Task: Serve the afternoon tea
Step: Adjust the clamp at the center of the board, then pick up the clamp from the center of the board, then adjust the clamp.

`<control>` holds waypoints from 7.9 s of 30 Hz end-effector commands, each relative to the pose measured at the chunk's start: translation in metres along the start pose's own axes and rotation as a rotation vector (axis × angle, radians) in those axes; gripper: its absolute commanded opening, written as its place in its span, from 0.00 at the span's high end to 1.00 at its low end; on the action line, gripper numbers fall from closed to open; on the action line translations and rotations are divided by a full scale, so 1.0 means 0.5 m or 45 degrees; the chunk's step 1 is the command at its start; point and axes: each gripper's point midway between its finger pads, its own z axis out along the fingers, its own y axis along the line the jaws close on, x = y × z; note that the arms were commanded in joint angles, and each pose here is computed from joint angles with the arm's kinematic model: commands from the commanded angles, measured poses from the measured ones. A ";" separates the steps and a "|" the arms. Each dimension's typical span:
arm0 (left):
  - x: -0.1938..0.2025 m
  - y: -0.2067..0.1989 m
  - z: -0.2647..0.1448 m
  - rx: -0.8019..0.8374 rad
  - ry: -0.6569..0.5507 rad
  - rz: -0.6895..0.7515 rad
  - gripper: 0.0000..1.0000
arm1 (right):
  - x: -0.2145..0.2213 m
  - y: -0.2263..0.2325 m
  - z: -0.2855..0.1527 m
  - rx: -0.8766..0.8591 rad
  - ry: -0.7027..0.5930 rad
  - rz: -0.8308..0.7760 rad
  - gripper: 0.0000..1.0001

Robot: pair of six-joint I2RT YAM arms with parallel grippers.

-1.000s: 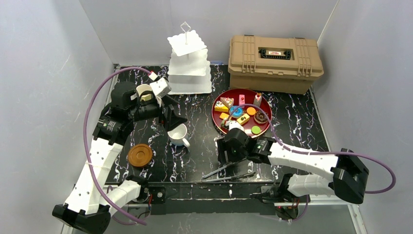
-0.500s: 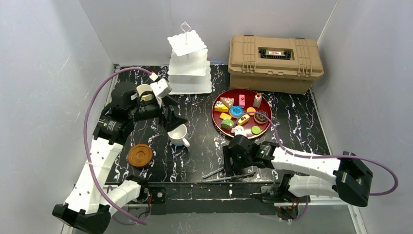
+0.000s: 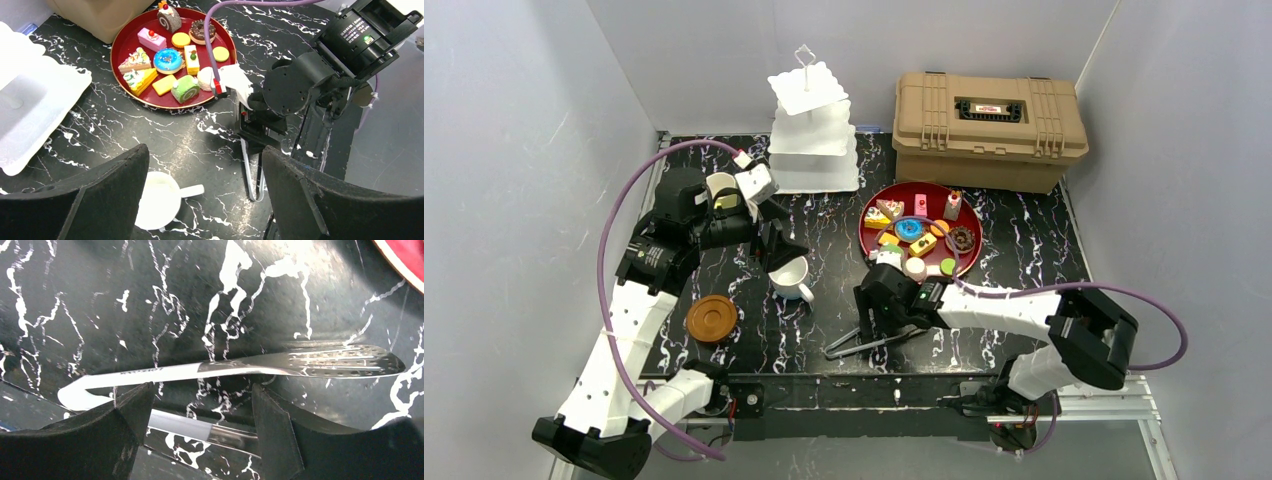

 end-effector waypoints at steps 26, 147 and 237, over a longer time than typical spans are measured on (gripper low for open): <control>0.009 -0.027 -0.017 0.043 0.012 0.035 0.19 | -0.079 0.135 0.063 0.023 -0.045 -0.210 0.45; -0.190 -0.120 -0.054 0.449 -0.440 -0.475 1.00 | -0.444 0.212 -0.675 -1.669 -1.435 -0.224 0.02; -0.073 0.000 0.067 -0.158 -0.207 0.922 0.18 | -0.530 0.260 -0.517 -0.843 -1.263 -0.054 0.79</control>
